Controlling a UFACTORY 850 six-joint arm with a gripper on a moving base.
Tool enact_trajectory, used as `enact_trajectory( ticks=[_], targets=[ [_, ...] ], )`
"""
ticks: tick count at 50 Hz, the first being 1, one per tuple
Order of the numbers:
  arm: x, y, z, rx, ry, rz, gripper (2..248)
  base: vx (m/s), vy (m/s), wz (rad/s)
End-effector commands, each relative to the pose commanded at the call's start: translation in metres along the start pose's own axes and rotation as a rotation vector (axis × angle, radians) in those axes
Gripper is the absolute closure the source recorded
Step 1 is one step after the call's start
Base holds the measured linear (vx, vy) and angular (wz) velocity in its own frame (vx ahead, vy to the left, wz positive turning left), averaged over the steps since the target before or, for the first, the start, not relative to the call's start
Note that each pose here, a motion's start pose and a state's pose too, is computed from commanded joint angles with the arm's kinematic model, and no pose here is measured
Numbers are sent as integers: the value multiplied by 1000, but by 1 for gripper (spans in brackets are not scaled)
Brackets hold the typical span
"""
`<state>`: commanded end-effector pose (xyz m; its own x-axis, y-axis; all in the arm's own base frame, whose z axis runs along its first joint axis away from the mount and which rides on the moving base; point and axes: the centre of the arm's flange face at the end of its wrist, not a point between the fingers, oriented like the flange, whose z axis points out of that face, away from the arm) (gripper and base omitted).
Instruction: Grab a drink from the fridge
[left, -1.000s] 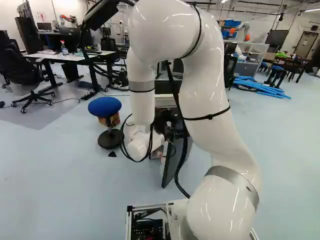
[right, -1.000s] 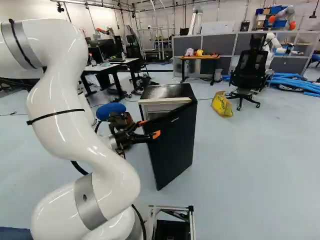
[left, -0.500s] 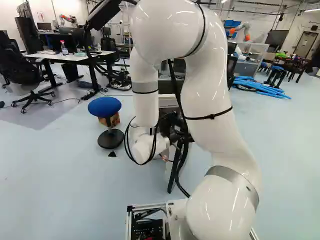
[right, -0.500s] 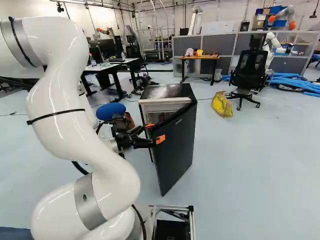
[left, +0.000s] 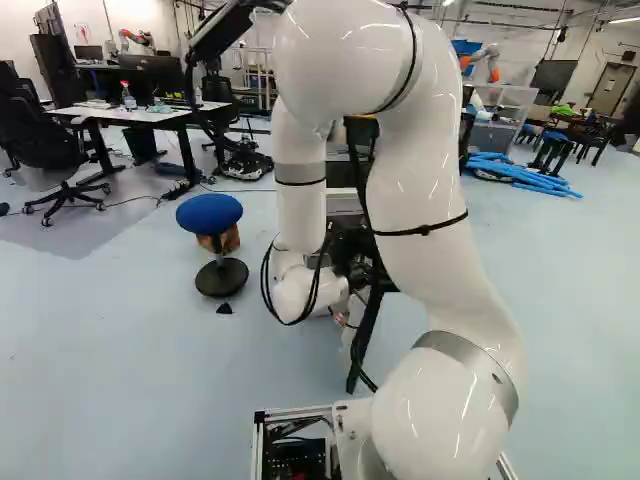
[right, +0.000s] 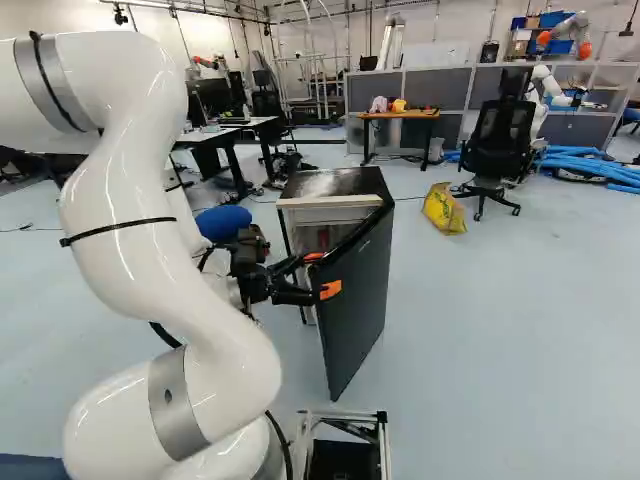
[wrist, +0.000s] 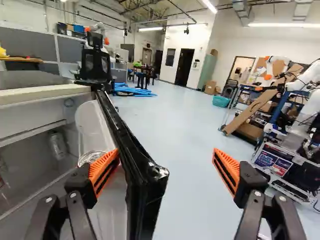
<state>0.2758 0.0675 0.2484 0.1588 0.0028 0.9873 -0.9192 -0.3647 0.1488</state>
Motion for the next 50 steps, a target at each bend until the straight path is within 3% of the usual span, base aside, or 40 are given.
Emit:
enact_trajectory(
  ticks=[50],
  targets=[
    [17, -15, 73, -471, -67, 152, 3, 0, 0, 0]
  ],
)
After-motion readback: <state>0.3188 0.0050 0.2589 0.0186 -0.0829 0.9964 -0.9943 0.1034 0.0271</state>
